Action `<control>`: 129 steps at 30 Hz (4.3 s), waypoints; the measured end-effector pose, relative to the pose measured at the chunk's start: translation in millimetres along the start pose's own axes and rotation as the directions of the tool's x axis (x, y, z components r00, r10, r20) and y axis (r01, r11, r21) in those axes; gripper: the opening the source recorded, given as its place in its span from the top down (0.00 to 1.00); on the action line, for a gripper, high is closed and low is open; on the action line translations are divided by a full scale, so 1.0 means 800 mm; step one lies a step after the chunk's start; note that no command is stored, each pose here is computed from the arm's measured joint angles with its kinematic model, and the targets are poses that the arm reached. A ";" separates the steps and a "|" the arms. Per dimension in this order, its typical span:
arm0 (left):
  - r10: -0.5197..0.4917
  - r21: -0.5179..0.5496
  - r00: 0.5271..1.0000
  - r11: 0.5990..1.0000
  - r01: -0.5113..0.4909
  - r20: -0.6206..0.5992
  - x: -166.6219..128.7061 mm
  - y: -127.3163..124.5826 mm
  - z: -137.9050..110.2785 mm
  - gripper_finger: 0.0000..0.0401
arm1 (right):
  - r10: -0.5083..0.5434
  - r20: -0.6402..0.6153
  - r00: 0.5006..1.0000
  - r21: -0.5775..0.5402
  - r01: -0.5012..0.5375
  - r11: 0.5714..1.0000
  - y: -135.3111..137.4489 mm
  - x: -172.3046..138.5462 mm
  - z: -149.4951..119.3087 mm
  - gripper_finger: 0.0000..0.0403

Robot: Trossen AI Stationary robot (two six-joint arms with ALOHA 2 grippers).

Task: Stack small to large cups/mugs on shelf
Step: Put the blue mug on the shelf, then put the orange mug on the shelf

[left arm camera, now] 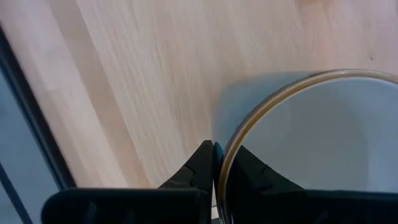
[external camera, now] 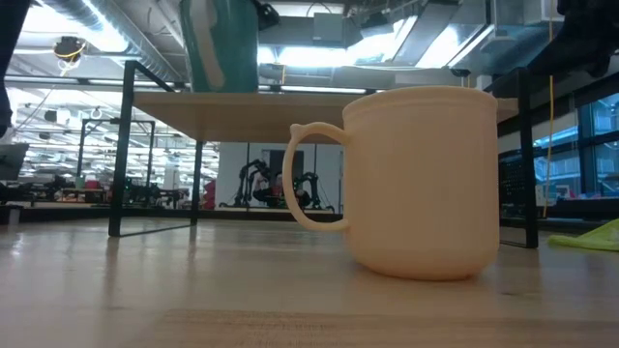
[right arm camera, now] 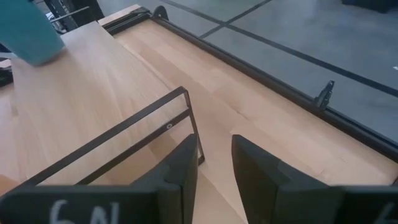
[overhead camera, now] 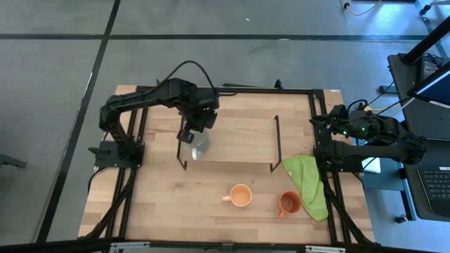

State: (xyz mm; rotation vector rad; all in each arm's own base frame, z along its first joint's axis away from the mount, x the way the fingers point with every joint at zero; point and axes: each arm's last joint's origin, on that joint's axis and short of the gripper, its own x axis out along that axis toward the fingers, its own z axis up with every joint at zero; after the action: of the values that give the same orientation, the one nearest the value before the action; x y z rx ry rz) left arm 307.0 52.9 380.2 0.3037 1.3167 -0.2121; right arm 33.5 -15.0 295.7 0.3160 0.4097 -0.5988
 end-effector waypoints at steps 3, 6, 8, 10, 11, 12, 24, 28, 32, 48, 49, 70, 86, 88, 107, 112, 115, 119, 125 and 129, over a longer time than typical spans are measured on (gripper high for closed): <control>-0.012 0.012 1.000 1.000 0.013 -0.011 0.005 0.004 0.001 0.96 | 0.000 0.000 1.000 -0.001 0.000 1.000 0.000 0.000 0.000 0.75; -0.013 0.015 1.000 1.000 0.013 -0.016 0.005 0.005 0.000 0.96 | 0.000 -0.001 1.000 -0.002 0.000 1.000 0.000 0.000 0.000 0.75; -0.014 0.022 1.000 1.000 0.015 -0.017 0.005 0.005 0.000 0.96 | -0.001 -0.002 1.000 -0.005 0.001 1.000 0.000 0.000 0.000 0.75; -0.014 0.027 1.000 1.000 0.014 -0.016 0.005 0.005 0.000 0.96 | -0.001 -0.001 1.000 -0.006 0.001 1.000 0.000 0.000 0.000 0.75; -0.013 0.029 1.000 0.999 0.013 -0.016 0.005 0.004 -0.001 0.96 | 0.000 -0.001 1.000 -0.006 0.000 1.000 0.000 0.000 0.000 0.75; -0.012 0.030 1.000 0.999 0.012 -0.016 0.004 0.004 0.000 0.95 | 0.000 -0.002 1.000 -0.006 0.000 1.000 0.000 0.000 0.000 0.75; 0.024 0.037 1.000 0.999 -0.024 -0.009 0.005 0.007 0.002 0.90 | -0.003 -0.009 1.000 -0.012 0.003 1.000 0.000 0.000 -0.001 0.75; 0.035 0.039 0.999 0.999 -0.035 -0.015 0.005 0.008 0.001 0.90 | -0.004 -0.011 1.000 -0.013 0.004 1.000 -0.001 0.000 -0.001 0.75; 0.047 0.037 0.999 0.998 -0.046 -0.022 0.004 0.008 0.001 0.88 | -0.006 -0.015 1.000 -0.015 0.006 1.000 -0.001 0.000 -0.002 0.75; 0.088 -0.030 0.995 0.996 -0.087 0.048 -0.035 0.007 0.000 0.86 | -0.006 -0.015 1.000 -0.015 0.006 1.000 -0.001 0.000 -0.002 0.75; 0.090 -0.034 0.995 0.996 -0.088 0.049 -0.036 0.006 0.000 0.87 | -0.006 -0.015 1.000 -0.015 0.006 1.000 -0.001 0.000 -0.002 0.75; 0.296 -0.261 0.868 0.944 -0.203 0.398 -0.184 -0.029 -0.062 0.87 | -0.005 -0.013 1.000 -0.020 0.005 1.000 -0.001 0.000 -0.002 0.75; 0.454 -0.463 0.766 0.855 -0.233 0.454 -0.238 -0.066 -0.128 0.88 | -0.004 -0.013 1.000 -0.029 0.004 1.000 -0.001 0.000 -0.002 0.75; 0.458 -0.481 0.761 0.849 -0.219 0.460 -0.240 -0.067 -0.129 0.88 | -0.005 -0.013 1.000 -0.029 0.004 1.000 -0.001 0.000 -0.002 0.75; 0.394 -0.503 0.742 0.860 -0.089 0.542 -0.235 -0.070 -0.101 0.88 | 0.036 -0.009 0.999 -0.020 -0.036 0.999 0.002 0.000 0.000 0.75; 0.210 -0.348 0.754 0.937 0.026 0.622 -0.220 -0.081 -0.063 0.88 | 0.227 0.013 0.974 0.006 -0.227 0.974 0.013 0.000 0.010 0.75; 0.142 -0.305 0.792 0.950 0.058 0.593 -0.204 -0.091 -0.042 0.88 | 0.312 -0.027 0.950 0.008 -0.312 0.950 0.023 0.008 0.015 0.75; 0.076 -0.244 0.829 0.967 0.074 0.554 -0.185 -0.108 -0.015 0.88 | 0.373 -0.109 0.921 0.005 -0.375 0.927 0.041 0.030 0.023 0.75; 0.083 -0.224 0.859 0.974 0.038 0.505 -0.170 -0.131 0.004 0.88 | 0.484 -0.153 0.862 -0.032 -0.494 0.869 0.073 0.060 0.036 0.75; 0.076 -0.249 0.856 0.967 0.063 0.512 -0.175 -0.143 0.000 0.88 | 0.506 -0.182 0.843 -0.036 -0.520 0.853 0.081 0.062 0.033 0.75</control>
State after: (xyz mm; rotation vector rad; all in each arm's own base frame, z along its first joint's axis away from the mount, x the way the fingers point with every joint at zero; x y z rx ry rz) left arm 236.5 -57.6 505.0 0.0196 0.7895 -0.1025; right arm 117.3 1.3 307.0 0.3794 0.4858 -0.0235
